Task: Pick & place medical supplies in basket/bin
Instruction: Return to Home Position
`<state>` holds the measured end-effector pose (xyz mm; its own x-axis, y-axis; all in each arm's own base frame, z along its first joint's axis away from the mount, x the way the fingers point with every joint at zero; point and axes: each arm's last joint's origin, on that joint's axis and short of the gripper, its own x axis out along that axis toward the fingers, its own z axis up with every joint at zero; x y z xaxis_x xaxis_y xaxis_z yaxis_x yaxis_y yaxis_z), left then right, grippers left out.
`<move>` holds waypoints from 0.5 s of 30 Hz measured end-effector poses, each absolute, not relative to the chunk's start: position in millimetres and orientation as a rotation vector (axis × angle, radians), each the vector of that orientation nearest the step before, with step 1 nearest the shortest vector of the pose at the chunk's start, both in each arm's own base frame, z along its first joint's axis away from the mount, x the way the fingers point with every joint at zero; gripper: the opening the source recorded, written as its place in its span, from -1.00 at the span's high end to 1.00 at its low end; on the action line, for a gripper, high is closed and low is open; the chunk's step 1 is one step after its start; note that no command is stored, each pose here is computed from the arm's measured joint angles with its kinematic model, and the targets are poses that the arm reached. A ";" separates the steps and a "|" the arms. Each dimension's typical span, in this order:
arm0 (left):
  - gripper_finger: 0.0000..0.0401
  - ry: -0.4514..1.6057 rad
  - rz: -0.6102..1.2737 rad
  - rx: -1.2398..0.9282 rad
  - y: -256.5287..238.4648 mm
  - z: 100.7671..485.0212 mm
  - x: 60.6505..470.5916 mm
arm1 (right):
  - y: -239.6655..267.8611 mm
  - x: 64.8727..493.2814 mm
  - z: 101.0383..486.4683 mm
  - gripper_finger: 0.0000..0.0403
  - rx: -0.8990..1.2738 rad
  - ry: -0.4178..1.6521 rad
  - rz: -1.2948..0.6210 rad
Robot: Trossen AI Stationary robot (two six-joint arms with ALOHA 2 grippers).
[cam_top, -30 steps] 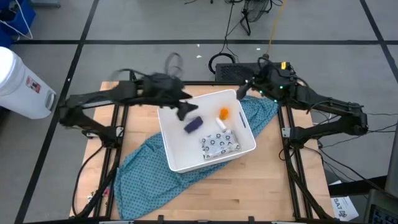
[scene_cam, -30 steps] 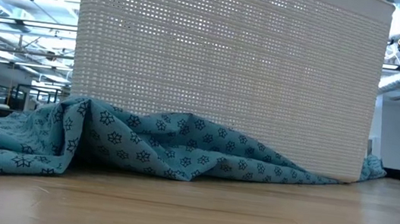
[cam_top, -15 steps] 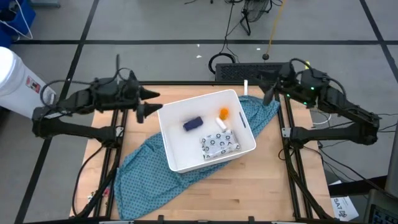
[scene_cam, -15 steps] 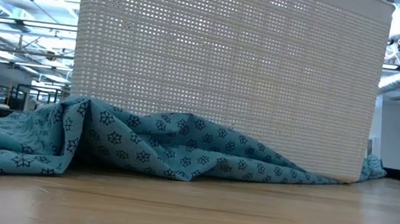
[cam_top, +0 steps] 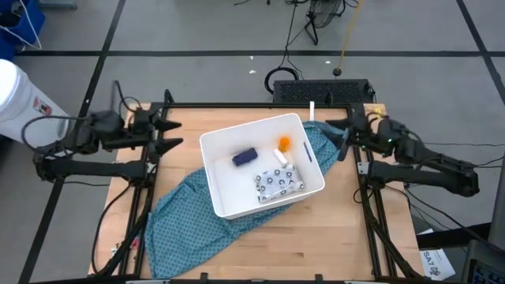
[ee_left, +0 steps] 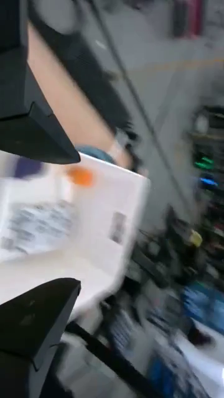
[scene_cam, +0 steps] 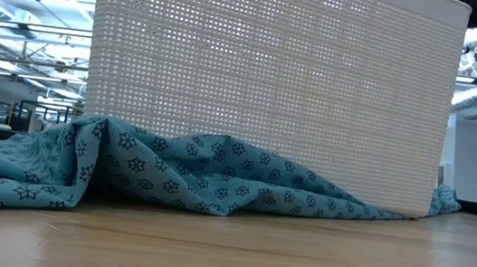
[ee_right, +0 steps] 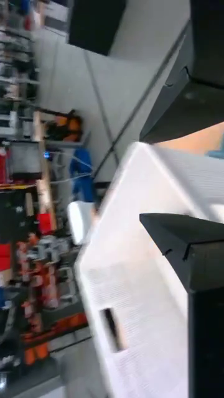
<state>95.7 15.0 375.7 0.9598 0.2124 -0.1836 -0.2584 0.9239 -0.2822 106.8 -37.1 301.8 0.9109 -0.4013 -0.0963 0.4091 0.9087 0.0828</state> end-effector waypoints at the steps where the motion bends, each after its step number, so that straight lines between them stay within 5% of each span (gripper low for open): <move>1: -0.57 0.185 0.267 -0.322 15.1 367.7 93.6 | -36.9 105.4 294.7 0.07 0.109 0.084 -0.427; 5: -0.61 0.222 0.374 -0.428 17.0 338.5 89.2 | -36.1 98.4 275.3 0.07 0.123 0.084 -0.474; 15: -0.55 0.116 0.287 -0.414 13.8 310.8 78.3 | -28.2 82.1 242.0 0.07 0.173 0.024 -0.385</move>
